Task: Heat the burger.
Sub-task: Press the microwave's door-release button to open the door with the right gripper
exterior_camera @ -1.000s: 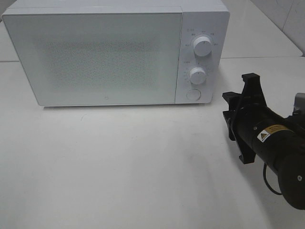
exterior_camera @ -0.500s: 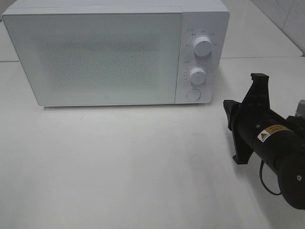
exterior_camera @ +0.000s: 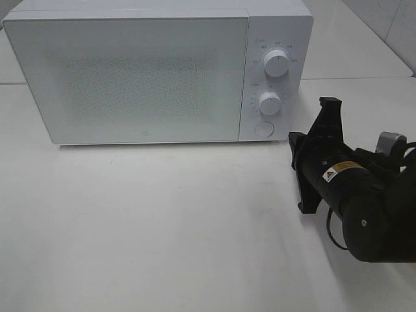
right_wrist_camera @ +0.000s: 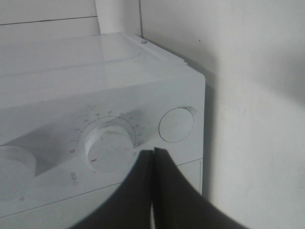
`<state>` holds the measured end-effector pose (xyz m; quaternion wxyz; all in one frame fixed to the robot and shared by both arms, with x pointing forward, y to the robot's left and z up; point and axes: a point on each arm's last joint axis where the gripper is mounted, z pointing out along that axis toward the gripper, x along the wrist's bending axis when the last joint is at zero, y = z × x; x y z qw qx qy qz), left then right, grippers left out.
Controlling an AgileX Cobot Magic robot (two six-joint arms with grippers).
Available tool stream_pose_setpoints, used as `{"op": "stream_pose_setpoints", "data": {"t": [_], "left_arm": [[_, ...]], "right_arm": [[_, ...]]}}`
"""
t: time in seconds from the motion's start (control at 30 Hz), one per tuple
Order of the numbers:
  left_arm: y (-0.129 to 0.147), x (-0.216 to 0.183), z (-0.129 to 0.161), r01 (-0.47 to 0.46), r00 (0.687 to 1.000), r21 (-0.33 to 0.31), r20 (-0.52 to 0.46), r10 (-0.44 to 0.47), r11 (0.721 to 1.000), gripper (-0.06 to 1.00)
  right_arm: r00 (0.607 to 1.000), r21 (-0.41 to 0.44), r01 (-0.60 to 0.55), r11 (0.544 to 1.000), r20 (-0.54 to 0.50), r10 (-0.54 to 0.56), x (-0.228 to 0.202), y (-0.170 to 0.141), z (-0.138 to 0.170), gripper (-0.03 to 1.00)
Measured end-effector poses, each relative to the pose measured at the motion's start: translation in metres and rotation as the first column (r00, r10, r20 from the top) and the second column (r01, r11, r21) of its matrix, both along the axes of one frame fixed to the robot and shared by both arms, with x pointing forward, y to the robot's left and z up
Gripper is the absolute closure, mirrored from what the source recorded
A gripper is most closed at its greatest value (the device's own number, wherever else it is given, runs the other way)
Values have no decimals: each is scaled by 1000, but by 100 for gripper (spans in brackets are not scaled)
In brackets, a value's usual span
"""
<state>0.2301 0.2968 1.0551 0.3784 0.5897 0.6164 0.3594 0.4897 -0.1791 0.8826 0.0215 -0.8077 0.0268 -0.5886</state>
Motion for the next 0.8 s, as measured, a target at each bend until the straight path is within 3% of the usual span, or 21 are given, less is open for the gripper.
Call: {"op": "stream_pose_setpoints", "data": {"t": [0.47, 0.8], "left_arm": [[0, 0, 0, 0, 1000, 0, 0, 0, 1000, -3], [0, 0, 0, 0, 1000, 0, 0, 0, 1000, -3]], "right_arm": [[997, -15, -7, 1000, -77, 6, 37, 28, -18, 95], [992, -39, 14, 999, -127, -19, 59, 27, -24, 95]]}}
